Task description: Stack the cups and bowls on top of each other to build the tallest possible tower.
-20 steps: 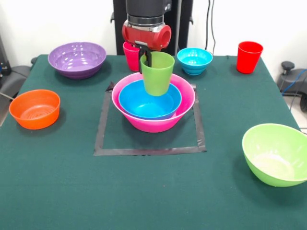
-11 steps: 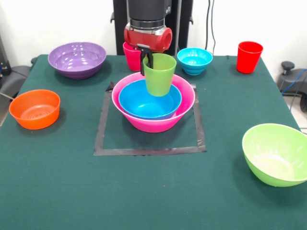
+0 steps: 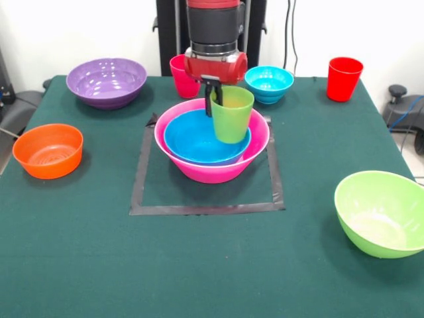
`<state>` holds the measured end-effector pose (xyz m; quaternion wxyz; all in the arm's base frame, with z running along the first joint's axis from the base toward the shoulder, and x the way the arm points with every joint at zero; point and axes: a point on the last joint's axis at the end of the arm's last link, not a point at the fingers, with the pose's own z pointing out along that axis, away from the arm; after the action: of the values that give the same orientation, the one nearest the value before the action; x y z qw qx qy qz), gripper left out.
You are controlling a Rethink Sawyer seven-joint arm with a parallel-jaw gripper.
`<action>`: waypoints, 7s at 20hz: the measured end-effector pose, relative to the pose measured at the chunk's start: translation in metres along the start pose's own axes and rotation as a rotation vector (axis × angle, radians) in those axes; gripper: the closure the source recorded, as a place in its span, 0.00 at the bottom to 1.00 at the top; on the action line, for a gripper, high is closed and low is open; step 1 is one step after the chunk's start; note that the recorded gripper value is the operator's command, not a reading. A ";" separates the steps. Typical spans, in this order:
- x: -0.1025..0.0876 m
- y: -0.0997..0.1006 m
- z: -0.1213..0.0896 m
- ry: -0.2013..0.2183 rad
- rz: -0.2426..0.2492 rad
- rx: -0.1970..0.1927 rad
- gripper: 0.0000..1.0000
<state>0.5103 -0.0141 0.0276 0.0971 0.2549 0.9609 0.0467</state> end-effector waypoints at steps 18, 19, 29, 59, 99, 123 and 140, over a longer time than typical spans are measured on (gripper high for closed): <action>-0.002 -0.046 0.008 0.015 0.010 0.016 1.00; -0.004 -0.050 0.008 0.015 0.015 0.017 1.00; -0.036 -0.053 0.013 -0.019 0.013 0.009 1.00; -0.028 -0.007 0.020 -0.017 -0.072 -0.005 1.00; -0.019 -0.019 0.023 -0.013 -0.088 0.053 1.00; -0.041 -0.018 -0.004 -0.081 -0.098 0.071 0.00; -0.077 -0.021 -0.099 0.086 0.131 0.121 0.00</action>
<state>0.5449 -0.0753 0.1343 0.0368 0.3203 0.9466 0.0056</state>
